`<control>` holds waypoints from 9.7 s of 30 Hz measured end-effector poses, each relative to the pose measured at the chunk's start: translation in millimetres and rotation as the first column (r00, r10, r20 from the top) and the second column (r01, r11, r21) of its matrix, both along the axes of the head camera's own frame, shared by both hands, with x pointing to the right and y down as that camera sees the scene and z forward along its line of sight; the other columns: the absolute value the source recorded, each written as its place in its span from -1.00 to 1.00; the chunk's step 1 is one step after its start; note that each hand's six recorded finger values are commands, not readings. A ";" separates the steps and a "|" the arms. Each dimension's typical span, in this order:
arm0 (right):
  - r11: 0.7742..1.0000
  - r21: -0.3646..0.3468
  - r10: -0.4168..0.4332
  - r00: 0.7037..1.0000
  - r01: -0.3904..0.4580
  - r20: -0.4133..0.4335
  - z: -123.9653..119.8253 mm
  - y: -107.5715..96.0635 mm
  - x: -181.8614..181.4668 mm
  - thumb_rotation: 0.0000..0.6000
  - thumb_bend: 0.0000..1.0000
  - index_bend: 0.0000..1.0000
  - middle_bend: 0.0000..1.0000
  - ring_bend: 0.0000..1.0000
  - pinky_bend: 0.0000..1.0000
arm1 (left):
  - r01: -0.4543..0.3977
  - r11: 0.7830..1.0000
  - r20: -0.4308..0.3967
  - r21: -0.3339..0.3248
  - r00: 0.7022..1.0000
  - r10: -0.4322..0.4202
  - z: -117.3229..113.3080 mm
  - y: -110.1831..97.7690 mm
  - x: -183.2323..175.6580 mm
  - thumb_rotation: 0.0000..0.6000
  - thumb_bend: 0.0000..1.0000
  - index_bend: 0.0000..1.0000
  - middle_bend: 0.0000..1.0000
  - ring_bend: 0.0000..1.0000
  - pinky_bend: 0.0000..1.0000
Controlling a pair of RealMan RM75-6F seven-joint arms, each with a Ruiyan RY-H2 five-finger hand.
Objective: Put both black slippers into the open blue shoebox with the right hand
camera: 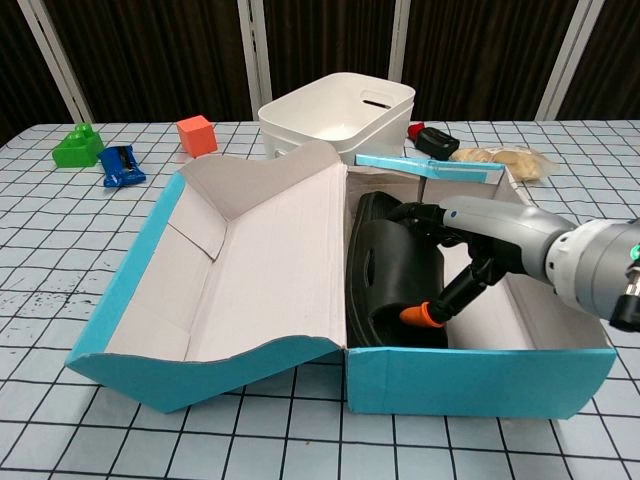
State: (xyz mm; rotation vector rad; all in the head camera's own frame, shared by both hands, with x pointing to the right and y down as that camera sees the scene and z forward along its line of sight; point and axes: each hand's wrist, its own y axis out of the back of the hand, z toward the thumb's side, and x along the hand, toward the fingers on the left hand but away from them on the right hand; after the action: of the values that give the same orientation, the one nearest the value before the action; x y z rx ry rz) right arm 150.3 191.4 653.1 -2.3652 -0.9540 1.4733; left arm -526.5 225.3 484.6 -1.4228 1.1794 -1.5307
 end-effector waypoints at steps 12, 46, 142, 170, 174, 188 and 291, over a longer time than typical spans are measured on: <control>1.000 0.014 -0.001 1.000 0.001 -0.014 -11.3 -3.7 0.9 1.00 -0.46 -1.00 -0.73 -0.78 -0.88 | -0.001 1.000 0.002 -0.002 1.000 0.001 0.0 0.5 0.8 1.00 -0.26 -0.94 -1.00 -1.00 -0.94; 0.957 0.286 0.028 0.998 -0.041 0.049 -121.6 -42.2 50.0 1.00 -0.65 -1.00 -0.87 -0.86 -0.90 | 0.008 1.000 0.003 0.006 1.000 -0.008 -2.8 0.4 -1.5 1.00 -0.26 -0.94 -1.00 -1.00 -0.94; 0.911 -0.412 -0.224 0.825 -0.011 -0.519 1.9 -23.6 310.8 1.00 -0.65 -0.89 -0.70 -0.90 -0.93 | 0.067 0.996 0.188 0.053 0.979 -0.076 17.9 -15.9 -12.7 1.00 -0.26 -0.94 -1.00 -1.00 -0.94; 0.931 -0.364 -0.217 0.814 0.006 -0.540 -7.0 -28.8 311.0 1.00 -0.23 -0.01 -0.12 -0.57 -0.93 | 0.066 0.997 0.189 0.047 0.979 -0.074 20.5 -16.6 -12.0 1.00 -0.26 -0.94 -1.00 -1.00 -0.94; 0.930 -0.368 -0.227 0.813 0.016 -0.537 -16.4 -32.0 308.8 1.00 -0.23 0.00 -0.12 -0.57 -0.93 | 0.065 0.997 0.187 0.045 0.980 -0.072 20.9 -16.9 -11.8 1.00 -0.26 -0.94 -1.00 -1.00 -0.94; 0.973 -0.231 -0.105 0.877 -0.007 -0.469 -80.9 -73.4 272.1 1.00 -0.23 0.04 -0.12 -0.57 -0.95 | 0.068 0.997 0.170 0.048 0.983 -0.075 18.7 -17.0 -13.4 1.00 -0.26 -0.94 -1.00 -1.00 -0.94; 0.950 0.279 -0.164 0.985 0.142 0.058 29.0 -56.1 88.4 1.00 -0.22 0.25 -0.12 -0.30 -0.02 | 0.079 0.996 0.118 0.042 0.989 -0.084 13.0 -17.4 -20.5 1.00 -0.26 -0.94 -1.00 -1.00 -0.94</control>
State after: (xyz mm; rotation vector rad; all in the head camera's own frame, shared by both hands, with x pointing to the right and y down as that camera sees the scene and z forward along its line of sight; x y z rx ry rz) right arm 238.7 135.3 682.1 -2.2524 -0.9030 1.1181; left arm -546.9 207.9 497.6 -1.2542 1.1999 -1.6182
